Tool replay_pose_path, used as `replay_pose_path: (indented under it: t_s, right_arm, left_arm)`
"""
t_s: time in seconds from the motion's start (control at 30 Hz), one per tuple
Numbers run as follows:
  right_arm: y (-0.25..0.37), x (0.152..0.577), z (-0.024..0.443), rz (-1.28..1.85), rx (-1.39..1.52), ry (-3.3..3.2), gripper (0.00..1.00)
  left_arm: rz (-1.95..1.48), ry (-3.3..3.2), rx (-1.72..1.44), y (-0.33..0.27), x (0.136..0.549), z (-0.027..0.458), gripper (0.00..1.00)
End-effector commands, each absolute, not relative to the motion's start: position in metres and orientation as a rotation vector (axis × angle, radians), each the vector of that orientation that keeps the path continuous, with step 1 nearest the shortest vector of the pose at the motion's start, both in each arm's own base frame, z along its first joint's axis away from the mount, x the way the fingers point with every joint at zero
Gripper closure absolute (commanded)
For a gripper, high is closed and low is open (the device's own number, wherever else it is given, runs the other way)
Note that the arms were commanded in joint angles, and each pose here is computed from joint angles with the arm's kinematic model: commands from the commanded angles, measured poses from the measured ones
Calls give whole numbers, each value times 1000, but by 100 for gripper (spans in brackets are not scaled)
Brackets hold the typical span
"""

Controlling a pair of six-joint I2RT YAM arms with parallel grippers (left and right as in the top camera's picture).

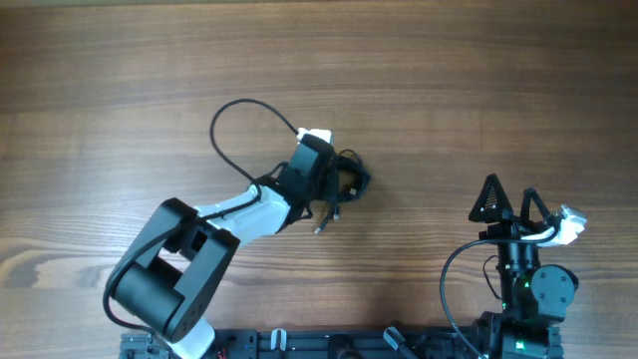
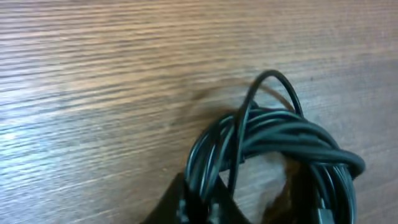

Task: Untangle cables
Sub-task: 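Lower the left gripper and grasp the black cable coil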

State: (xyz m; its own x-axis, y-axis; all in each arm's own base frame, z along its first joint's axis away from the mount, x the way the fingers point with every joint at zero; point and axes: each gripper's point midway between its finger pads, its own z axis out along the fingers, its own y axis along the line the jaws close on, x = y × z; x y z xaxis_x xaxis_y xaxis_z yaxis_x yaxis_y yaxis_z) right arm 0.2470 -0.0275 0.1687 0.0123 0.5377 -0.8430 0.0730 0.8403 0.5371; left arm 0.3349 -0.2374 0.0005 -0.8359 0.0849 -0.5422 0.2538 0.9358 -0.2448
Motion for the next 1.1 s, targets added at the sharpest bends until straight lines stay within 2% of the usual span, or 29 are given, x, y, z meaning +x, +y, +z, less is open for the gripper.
replay_pose_path:
  t_s: [0.0, 0.23, 1.07]
  right_arm:
    - [-26, 247, 169, 389, 487, 1535, 0]
    - [-26, 247, 169, 389, 487, 1535, 0]
    - [-26, 247, 169, 389, 487, 1535, 0]
  left_arm:
    - [-337, 2609, 311, -226, 319, -21, 96]
    - [-474, 2547, 193, -237, 322, 25, 96]
    - [-478, 2552, 176, -236, 321, 25, 96]
